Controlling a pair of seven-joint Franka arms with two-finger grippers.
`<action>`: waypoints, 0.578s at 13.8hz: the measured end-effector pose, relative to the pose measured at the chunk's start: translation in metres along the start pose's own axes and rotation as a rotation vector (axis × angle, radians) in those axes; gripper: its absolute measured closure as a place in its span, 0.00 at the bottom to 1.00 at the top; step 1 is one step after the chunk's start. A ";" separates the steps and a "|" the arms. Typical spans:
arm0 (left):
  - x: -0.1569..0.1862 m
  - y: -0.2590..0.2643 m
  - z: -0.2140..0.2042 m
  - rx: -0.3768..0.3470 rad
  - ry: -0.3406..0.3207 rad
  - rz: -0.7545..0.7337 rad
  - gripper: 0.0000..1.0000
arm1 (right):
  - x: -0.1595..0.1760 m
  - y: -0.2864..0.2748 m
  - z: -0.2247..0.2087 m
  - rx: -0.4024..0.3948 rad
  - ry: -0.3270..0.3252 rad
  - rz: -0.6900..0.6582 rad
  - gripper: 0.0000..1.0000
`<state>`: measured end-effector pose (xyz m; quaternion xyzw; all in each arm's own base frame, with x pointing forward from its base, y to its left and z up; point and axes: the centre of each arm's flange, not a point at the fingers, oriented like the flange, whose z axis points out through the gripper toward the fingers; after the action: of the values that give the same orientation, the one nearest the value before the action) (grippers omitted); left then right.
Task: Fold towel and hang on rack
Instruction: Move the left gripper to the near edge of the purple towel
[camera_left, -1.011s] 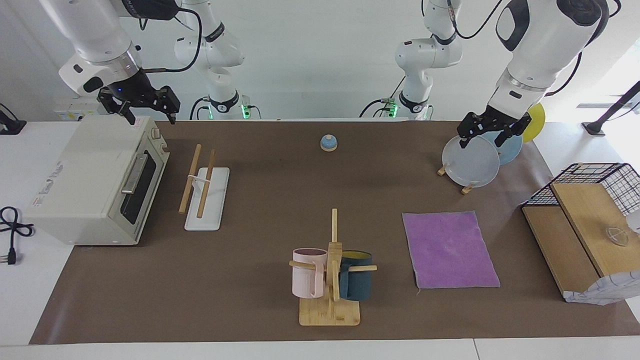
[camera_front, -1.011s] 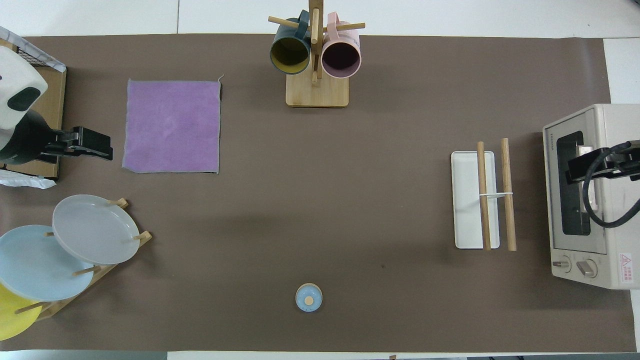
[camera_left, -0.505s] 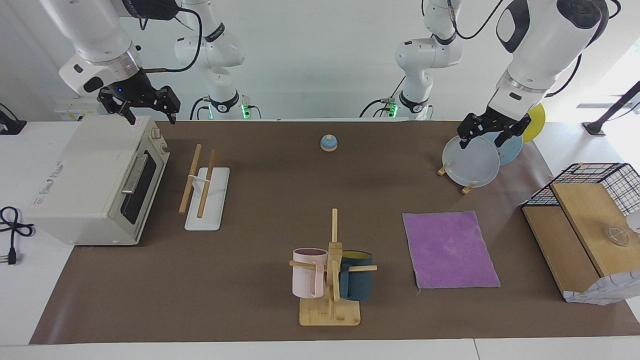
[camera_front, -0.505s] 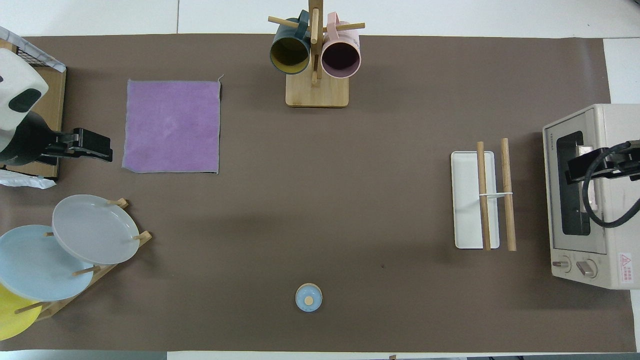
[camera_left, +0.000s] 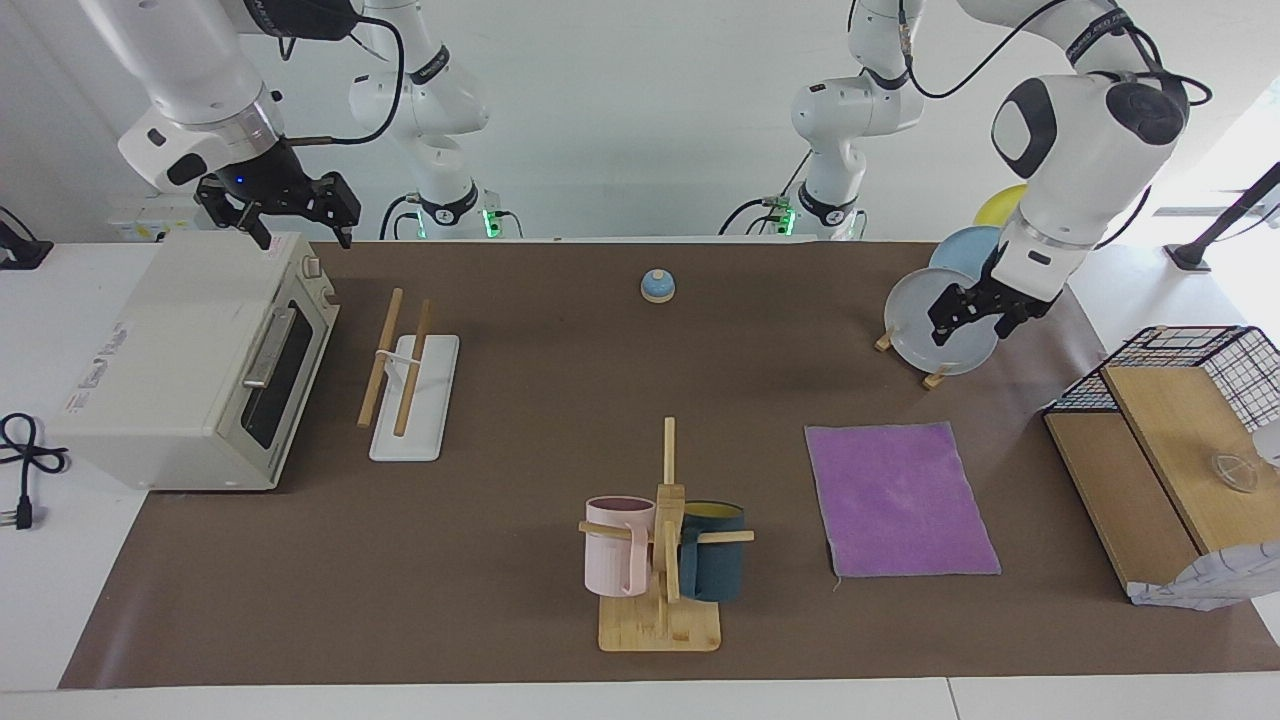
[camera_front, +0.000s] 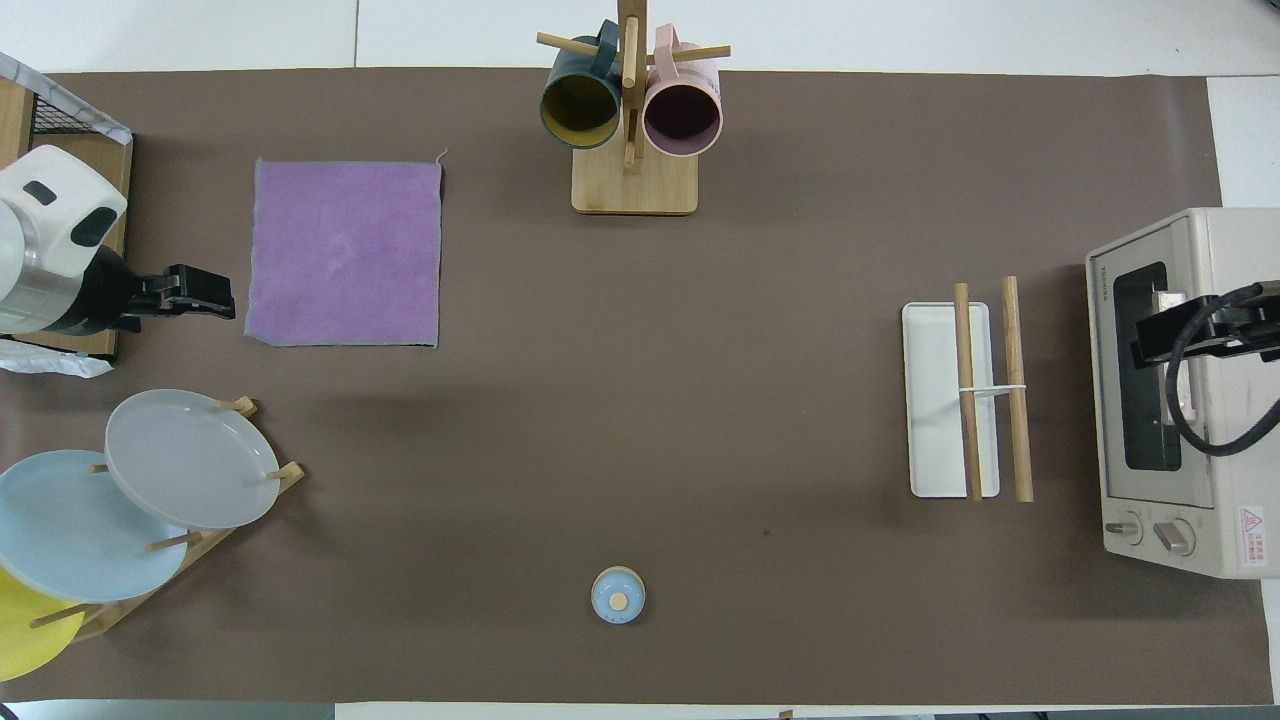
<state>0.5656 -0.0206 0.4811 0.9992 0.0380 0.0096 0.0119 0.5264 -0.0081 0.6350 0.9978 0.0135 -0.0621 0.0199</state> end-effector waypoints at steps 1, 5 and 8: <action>0.004 -0.009 0.026 -0.002 -0.002 -0.015 0.00 | 0.000 0.000 0.000 0.000 0.000 0.000 0.00; 0.024 -0.033 0.121 -0.019 -0.010 -0.057 0.00 | 0.000 0.000 0.000 0.000 0.000 0.000 0.00; 0.033 -0.046 0.164 -0.040 -0.014 -0.093 0.00 | 0.000 0.000 0.000 0.000 0.000 0.000 0.00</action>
<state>0.5985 0.0241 0.3164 0.9959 0.0841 0.0028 0.0325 0.5264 -0.0081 0.6350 0.9978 0.0135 -0.0621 0.0199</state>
